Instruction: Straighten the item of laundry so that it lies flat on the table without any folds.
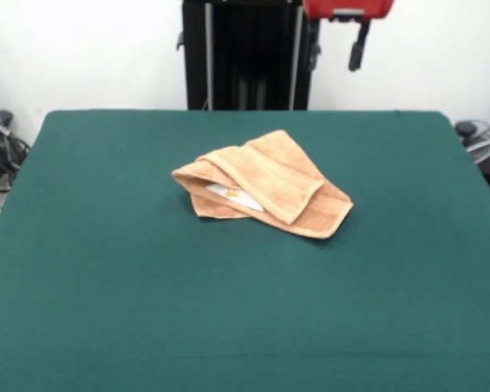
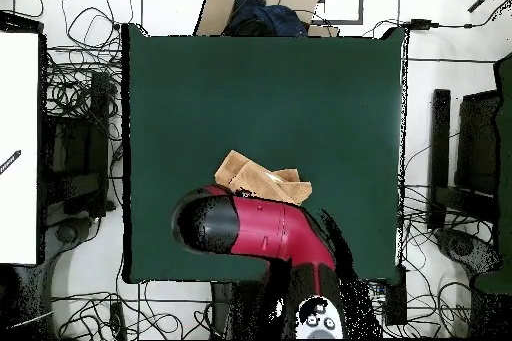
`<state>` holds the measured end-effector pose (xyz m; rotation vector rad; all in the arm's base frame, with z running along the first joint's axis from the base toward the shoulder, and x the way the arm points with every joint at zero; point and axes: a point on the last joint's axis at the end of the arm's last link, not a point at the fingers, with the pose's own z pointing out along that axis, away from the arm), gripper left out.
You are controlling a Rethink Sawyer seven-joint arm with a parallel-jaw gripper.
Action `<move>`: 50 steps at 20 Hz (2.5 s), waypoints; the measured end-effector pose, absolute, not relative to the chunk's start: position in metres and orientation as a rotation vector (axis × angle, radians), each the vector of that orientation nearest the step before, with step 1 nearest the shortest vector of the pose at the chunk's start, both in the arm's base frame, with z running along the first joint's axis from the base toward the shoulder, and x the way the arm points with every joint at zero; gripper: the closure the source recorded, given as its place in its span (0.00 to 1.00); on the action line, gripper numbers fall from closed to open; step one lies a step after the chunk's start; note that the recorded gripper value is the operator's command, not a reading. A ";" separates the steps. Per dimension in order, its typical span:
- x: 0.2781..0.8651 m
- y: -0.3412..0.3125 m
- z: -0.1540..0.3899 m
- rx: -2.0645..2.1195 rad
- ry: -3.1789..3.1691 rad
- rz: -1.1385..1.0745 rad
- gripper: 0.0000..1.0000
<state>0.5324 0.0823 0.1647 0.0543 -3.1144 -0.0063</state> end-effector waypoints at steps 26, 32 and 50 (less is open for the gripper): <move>0.533 0.083 0.092 0.039 -2.986 -0.119 0.00; 0.538 0.082 0.084 0.034 -2.982 -0.123 0.00; 0.581 0.055 0.090 -0.006 -3.053 -0.110 0.00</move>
